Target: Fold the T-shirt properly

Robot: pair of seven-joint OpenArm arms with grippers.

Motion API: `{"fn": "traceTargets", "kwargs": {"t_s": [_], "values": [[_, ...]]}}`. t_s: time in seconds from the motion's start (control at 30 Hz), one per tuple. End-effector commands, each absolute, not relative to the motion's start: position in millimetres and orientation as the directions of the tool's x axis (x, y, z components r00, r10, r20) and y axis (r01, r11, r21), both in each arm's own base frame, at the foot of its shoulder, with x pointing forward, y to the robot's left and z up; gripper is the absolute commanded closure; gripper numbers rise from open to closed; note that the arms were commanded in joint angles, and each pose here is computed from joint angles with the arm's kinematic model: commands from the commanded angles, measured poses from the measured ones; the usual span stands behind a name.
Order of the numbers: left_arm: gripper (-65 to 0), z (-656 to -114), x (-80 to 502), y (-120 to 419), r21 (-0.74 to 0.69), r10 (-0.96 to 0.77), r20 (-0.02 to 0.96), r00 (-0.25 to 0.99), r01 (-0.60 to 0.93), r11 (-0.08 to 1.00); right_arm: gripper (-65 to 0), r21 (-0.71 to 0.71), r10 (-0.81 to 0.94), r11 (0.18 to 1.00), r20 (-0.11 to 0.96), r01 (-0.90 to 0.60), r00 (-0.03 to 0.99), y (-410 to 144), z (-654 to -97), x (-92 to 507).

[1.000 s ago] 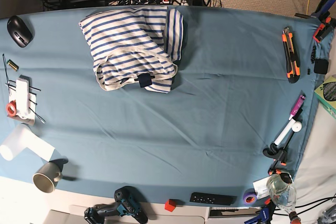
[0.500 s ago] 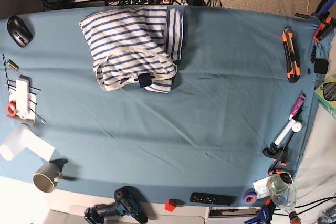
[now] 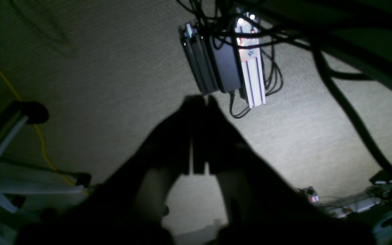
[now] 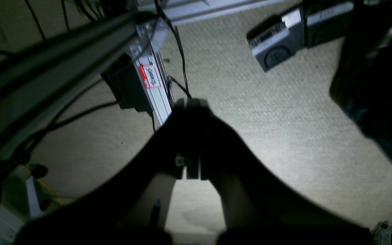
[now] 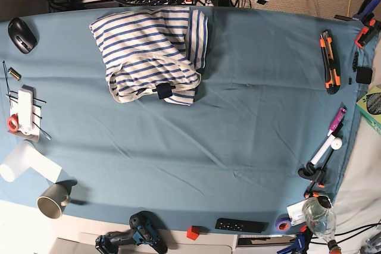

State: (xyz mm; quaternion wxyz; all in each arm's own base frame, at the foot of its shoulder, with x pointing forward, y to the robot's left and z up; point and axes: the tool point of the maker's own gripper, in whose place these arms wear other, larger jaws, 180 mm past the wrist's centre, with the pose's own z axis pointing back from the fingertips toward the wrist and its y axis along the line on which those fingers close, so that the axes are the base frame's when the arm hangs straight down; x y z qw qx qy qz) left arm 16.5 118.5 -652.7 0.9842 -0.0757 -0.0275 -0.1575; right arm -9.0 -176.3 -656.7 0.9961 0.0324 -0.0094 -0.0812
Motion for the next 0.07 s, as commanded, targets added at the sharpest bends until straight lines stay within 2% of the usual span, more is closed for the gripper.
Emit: {"fn": "traceTargets", "kwargs": {"t_s": [0.0,0.03], "values": [[0.0,-652.4,16.9,114.0,-0.148,-0.303,0.088,0.949,0.314,0.938,0.0,0.062,-0.162,0.985,0.014,0.161,0.987,-180.1,-656.2,-10.0],[0.0,-652.4,16.9,110.5,-0.153,-0.302,0.09,0.949,0.312,0.938,0.0,0.062,-0.163,0.985,0.013,0.162,0.987,-179.9,-656.3,-10.1]]}}
